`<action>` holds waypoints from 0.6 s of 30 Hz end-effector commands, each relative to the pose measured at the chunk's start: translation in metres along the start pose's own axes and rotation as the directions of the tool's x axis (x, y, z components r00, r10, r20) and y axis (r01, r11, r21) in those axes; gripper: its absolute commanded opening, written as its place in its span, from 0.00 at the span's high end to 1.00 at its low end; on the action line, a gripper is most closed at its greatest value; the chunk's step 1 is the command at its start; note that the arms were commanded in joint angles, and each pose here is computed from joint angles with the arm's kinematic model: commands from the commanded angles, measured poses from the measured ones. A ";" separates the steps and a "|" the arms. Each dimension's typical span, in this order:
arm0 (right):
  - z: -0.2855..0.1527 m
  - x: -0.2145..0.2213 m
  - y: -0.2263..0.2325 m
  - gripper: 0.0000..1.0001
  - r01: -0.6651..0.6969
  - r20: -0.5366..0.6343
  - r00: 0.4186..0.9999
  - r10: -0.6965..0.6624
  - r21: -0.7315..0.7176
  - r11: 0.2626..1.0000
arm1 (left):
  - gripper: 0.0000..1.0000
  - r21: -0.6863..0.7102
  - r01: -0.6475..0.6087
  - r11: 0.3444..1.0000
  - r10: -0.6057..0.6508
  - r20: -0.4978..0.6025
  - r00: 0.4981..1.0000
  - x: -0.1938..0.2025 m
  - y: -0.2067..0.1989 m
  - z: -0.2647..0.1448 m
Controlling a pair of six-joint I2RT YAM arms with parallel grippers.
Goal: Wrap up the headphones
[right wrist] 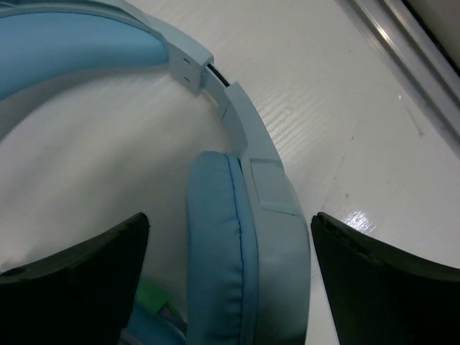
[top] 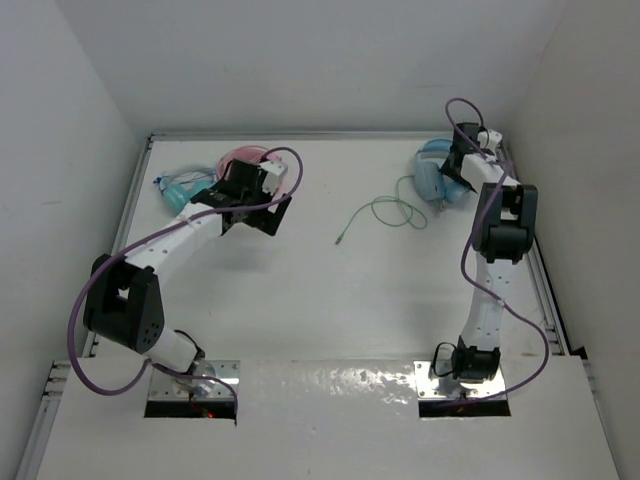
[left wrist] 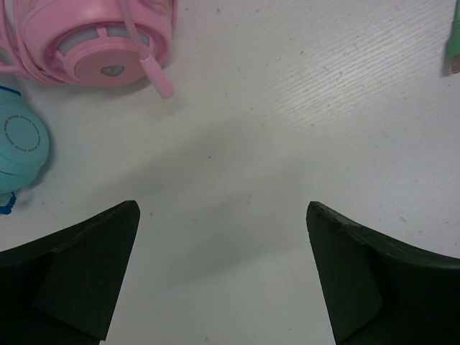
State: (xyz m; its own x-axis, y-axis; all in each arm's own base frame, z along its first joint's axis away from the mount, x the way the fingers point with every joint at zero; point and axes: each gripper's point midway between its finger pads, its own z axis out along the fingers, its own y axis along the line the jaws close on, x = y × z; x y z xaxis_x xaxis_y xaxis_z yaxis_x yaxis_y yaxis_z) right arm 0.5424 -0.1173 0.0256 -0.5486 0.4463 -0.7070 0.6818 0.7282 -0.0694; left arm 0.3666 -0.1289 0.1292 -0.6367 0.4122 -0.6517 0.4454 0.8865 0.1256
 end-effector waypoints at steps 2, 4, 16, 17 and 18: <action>-0.016 0.001 -0.006 0.31 0.025 0.003 1.000 -0.025 -0.030 0.999 | 0.01 0.005 -0.009 1.000 0.009 0.045 0.999 -0.021 -0.001 -0.003; -0.026 0.003 -0.005 0.53 0.040 0.026 0.999 -0.038 -0.078 0.996 | 0.01 0.015 -0.011 1.000 0.010 0.042 0.999 -0.020 -0.003 -0.002; -0.241 0.096 0.132 1.00 0.828 0.584 0.560 -0.588 -0.400 0.392 | 0.08 0.220 -0.154 0.963 0.107 0.211 0.972 -0.114 -0.053 -0.058; -0.252 0.090 0.139 1.00 0.825 0.618 0.564 -0.547 -0.418 0.380 | 0.08 0.225 -0.148 0.963 0.099 0.218 0.971 -0.119 -0.055 -0.059; -0.274 0.115 0.153 1.00 0.833 0.651 0.552 -0.521 -0.462 0.305 | 0.07 0.233 -0.142 0.962 0.092 0.211 0.973 -0.121 -0.058 -0.053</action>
State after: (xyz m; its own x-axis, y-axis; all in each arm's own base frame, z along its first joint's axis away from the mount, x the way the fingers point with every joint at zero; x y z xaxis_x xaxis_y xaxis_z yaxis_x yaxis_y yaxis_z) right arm 0.4635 0.1013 0.0850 -0.5956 -0.3375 -0.7289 -0.2065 0.9413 -0.2672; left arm 0.3794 -0.1988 0.2104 -0.4922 0.4752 -0.7293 0.6352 0.7690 0.0723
